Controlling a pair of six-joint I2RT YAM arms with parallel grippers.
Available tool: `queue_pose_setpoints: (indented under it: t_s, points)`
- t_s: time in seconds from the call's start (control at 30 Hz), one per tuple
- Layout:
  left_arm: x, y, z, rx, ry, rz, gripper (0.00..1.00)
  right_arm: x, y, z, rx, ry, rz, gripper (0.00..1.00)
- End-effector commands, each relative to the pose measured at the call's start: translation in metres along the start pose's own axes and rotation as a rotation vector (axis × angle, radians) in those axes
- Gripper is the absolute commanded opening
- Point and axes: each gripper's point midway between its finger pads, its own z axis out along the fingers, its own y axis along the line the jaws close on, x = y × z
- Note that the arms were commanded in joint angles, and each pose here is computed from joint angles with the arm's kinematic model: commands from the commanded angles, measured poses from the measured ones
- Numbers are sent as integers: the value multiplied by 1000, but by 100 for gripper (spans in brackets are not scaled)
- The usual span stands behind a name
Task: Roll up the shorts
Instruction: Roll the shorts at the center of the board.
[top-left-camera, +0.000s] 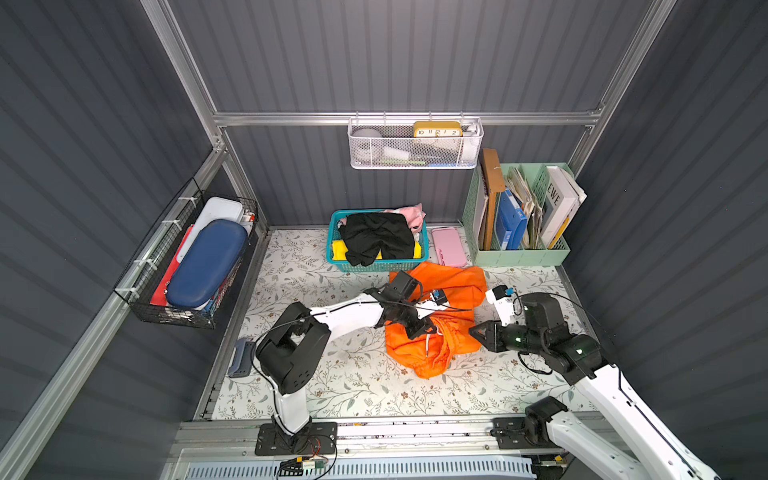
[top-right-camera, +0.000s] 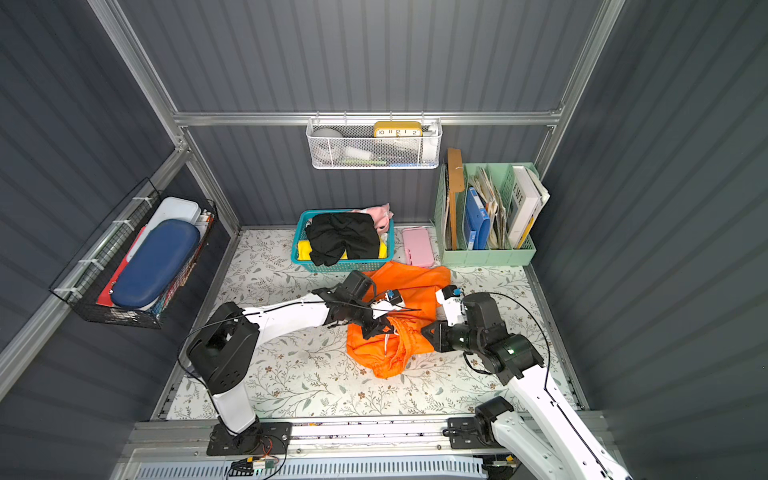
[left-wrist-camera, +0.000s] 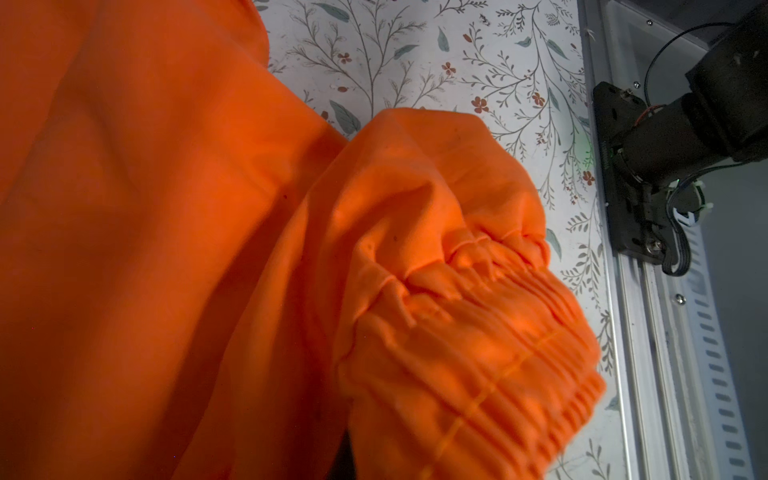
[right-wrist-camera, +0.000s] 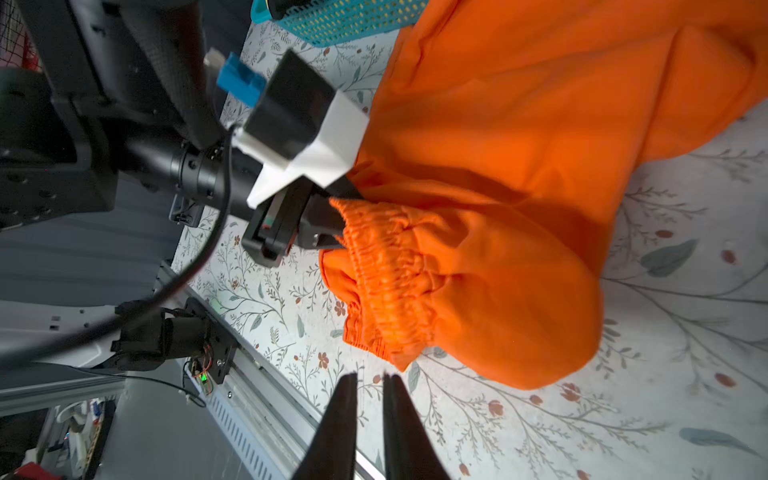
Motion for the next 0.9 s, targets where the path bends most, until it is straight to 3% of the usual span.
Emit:
queue_pose_setpoints:
  t_s: [0.0, 0.2, 0.27, 0.57, 0.87]
  points:
    - [-3, -5, 3, 95, 6, 25, 0, 25, -1, 9, 4, 91, 55, 49]
    - [11, -4, 18, 150, 35, -14, 0, 69, -14, 31, 57, 201, 215, 59]
    - [1, 0, 19, 148, 26, -4, 0, 79, -17, 36, 71, 217, 247, 59]
    - [12, 2, 29, 188, 70, -44, 0, 99, -23, 62, 90, 227, 300, 59]
    - [9, -4, 22, 194, 63, -49, 0, 109, -49, 83, 203, 213, 355, 55]
